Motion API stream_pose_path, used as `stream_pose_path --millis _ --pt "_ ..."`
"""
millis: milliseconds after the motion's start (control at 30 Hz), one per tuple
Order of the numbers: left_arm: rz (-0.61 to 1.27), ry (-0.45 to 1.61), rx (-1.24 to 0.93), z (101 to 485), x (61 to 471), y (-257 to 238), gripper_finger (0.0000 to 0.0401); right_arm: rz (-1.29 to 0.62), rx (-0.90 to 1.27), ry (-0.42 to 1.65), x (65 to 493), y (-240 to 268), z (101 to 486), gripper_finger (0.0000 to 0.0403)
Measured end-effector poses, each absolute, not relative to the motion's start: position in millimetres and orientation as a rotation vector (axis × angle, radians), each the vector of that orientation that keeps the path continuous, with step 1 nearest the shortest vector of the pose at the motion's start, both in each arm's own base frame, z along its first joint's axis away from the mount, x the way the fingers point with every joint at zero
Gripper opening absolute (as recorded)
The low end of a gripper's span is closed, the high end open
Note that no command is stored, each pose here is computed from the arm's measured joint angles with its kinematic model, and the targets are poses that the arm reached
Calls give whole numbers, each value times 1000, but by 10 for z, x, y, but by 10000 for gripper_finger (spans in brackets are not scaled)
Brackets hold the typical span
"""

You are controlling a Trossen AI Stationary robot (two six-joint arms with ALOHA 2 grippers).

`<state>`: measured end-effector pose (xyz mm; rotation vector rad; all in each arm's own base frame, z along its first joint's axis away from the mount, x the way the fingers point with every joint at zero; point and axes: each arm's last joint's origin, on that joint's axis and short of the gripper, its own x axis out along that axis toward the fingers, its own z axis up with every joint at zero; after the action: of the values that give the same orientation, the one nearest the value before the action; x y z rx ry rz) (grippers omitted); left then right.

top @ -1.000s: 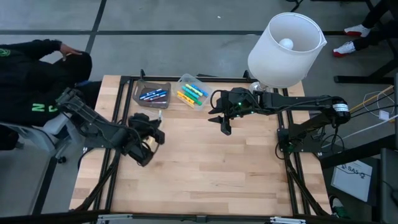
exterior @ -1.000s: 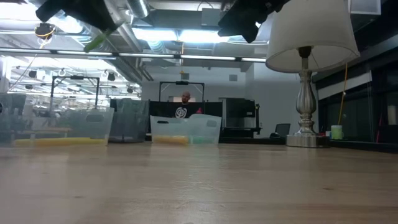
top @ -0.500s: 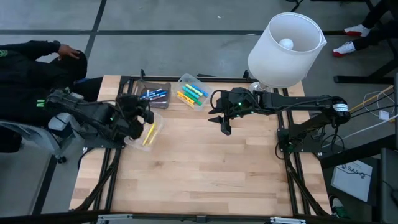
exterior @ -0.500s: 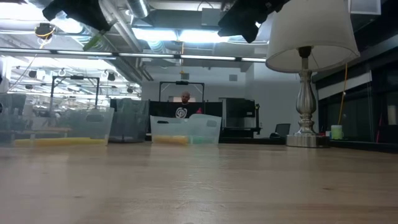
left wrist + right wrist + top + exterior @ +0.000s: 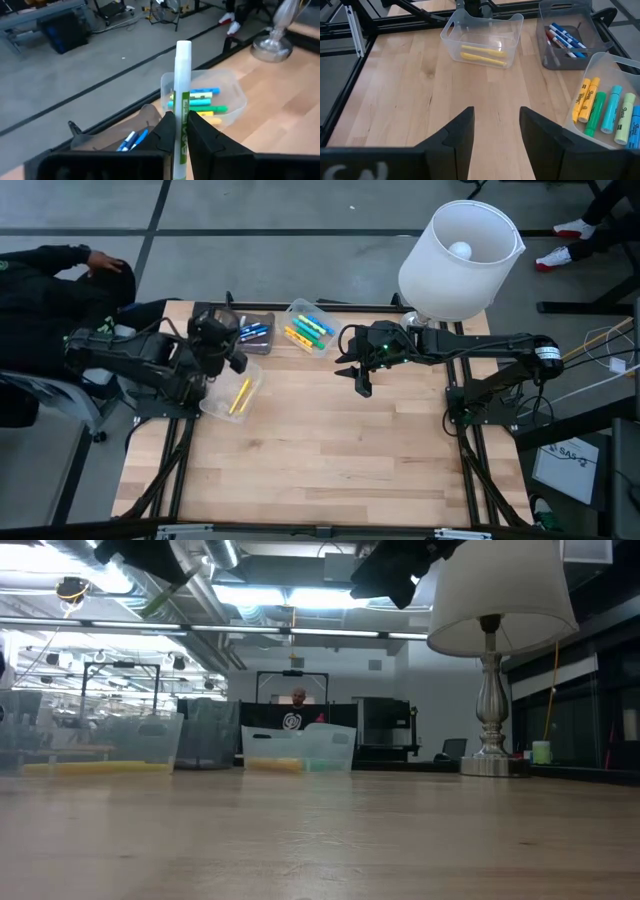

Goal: Pick & Place Markers
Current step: Put the green marker into the black bin

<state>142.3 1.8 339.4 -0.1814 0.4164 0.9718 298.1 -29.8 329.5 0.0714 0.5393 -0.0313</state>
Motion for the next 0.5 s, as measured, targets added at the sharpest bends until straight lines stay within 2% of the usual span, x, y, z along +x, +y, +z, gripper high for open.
stream_pose_path --millis 500 --pt "979 588 -84 3376 1419 280 22 -31 71 539 2981 -298 3295 156"
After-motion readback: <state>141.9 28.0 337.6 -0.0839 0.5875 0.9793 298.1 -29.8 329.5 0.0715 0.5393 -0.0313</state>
